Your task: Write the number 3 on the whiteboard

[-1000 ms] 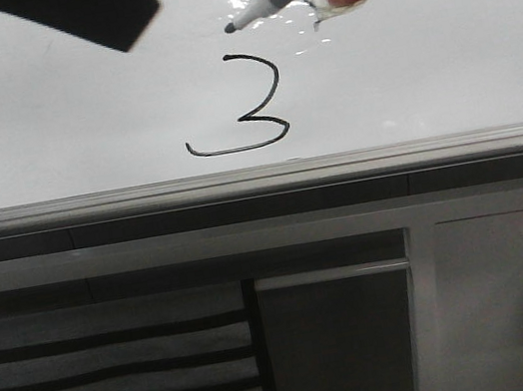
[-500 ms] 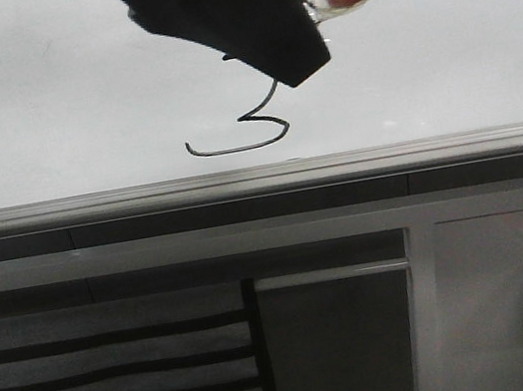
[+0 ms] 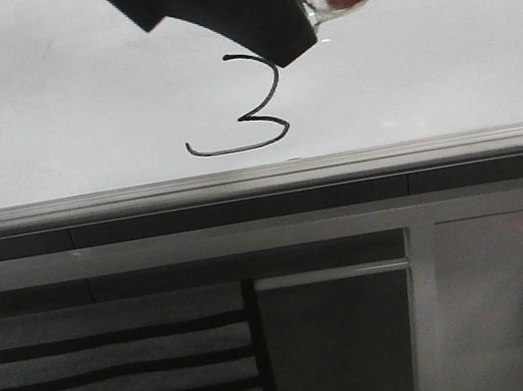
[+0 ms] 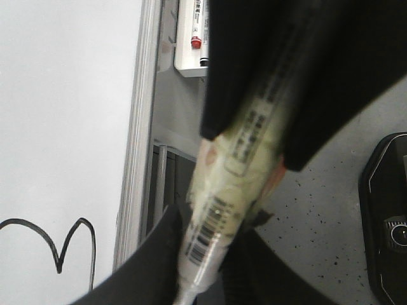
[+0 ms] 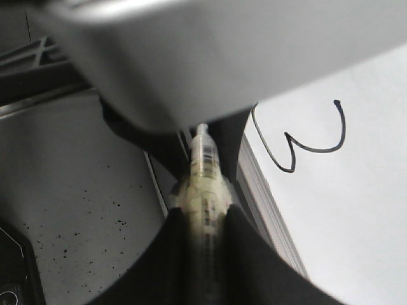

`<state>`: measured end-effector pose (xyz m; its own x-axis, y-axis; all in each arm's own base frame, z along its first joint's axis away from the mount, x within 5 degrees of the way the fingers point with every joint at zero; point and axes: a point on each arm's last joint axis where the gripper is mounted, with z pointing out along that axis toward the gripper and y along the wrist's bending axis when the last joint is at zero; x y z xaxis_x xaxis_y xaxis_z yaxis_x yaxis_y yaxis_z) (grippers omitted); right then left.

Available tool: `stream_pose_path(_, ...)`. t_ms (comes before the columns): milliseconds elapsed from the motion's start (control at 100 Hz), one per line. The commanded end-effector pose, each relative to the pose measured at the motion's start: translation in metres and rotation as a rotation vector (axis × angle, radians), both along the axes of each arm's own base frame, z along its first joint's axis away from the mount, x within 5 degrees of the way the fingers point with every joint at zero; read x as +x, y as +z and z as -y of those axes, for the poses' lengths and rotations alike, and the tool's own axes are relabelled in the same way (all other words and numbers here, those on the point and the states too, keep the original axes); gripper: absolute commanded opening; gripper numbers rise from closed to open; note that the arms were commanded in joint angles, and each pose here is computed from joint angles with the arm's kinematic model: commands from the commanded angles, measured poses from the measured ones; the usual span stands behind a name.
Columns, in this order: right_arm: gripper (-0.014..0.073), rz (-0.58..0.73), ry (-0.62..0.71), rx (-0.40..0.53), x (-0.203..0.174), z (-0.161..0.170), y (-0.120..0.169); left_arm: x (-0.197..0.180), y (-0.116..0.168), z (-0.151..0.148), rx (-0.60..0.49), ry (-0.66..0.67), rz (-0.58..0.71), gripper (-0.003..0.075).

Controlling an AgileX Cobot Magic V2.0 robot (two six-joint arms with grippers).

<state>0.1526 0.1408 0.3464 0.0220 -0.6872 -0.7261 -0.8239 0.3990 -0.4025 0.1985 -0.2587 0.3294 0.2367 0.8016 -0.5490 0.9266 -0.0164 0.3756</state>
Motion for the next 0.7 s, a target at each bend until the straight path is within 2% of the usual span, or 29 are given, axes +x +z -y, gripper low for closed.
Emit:
stream_pose_path(0,-0.0048,0.087,-0.008,0.060,0.002,0.000,0.016,-0.004,0.025,0.000,-0.107,0.013,0.047,0.0060)
stream_pose_path(210,-0.0024,0.087,-0.008,0.060,0.002,0.000,0.016,-0.004,0.025,0.000,-0.107,0.013,0.047,0.0020)
stream_pose_path(260,0.0021,0.087,-0.008,0.060,0.002,0.000,0.016,-0.004,0.025,0.000,-0.108,0.018,0.044,0.0008)
stream_pose_path(430,0.0256,0.086,-0.018,0.081,0.000,0.001,0.018,0.004,0.025,-0.006,-0.111,0.061,0.037,-0.0018)
stream_pose_path(520,0.0315,0.098,-0.043,0.111,-0.003,0.008,0.024,0.020,0.025,-0.021,-0.130,0.182,-0.012,-0.0018)
stream_pose_path(690,0.0318,0.134,-0.107,0.163,-0.009,0.026,0.036,0.058,0.021,-0.069,-0.155,0.476,-0.130,-0.0018)
